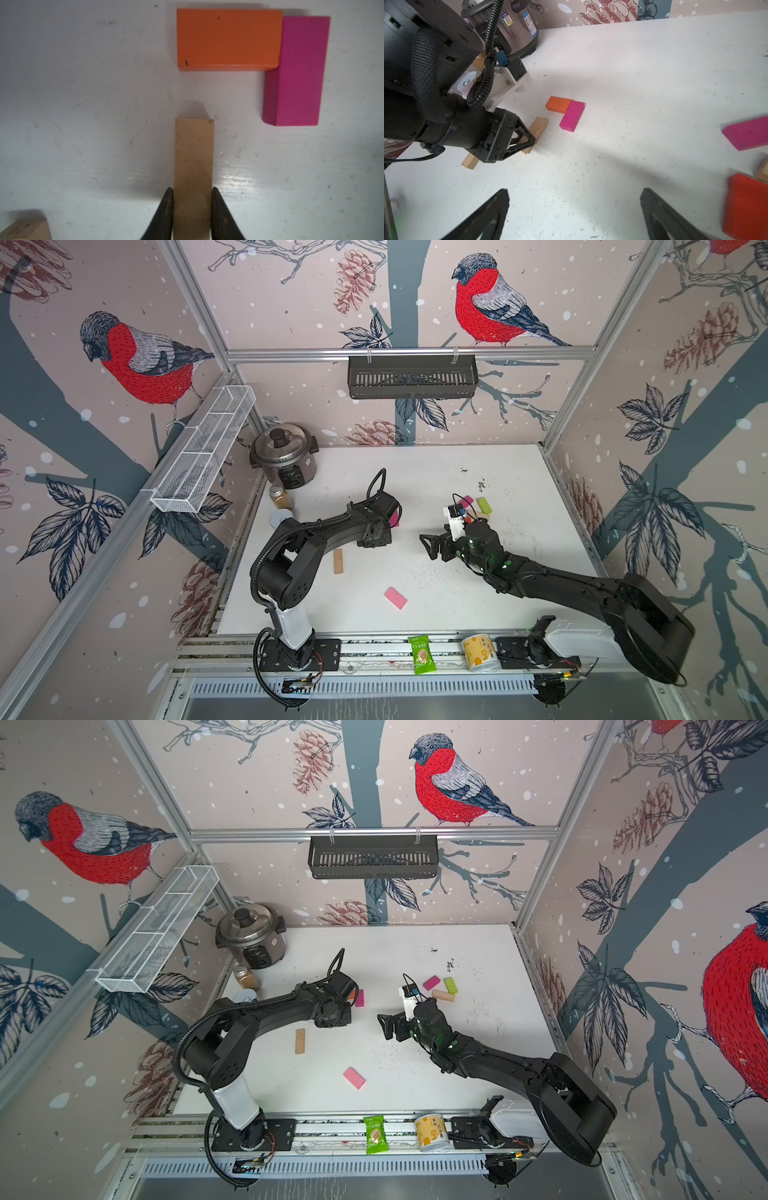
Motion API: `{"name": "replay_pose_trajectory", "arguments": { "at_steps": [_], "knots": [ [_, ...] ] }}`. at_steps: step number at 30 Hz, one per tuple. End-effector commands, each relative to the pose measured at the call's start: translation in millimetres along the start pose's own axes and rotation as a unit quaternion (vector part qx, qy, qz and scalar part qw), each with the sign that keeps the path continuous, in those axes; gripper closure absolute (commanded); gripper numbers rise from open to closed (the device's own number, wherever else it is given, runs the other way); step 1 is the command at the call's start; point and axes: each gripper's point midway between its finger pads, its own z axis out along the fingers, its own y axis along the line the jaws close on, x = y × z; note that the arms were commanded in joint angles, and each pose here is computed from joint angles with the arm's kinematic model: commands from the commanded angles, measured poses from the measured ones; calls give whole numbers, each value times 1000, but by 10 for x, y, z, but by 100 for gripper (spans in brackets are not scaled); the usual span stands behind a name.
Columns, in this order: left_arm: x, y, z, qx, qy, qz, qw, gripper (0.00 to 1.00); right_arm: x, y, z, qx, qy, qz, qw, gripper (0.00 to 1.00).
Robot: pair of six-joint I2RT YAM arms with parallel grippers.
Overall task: Assemble the letter p with building blocks
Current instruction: Assemble the building block at the center of the board.
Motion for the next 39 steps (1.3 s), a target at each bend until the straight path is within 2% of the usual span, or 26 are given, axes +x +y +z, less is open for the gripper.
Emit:
{"name": "replay_pose_trajectory", "arguments": {
  "at_steps": [1,39],
  "knots": [
    [-32,12,31,-2,1,-6,1000,78,-71,11,6,4,-13,-6,1000,0],
    [-208,-19,72,-6,-4,-6,1000,78,-32,91,84,15,1,-36,999,0]
  ]
}}
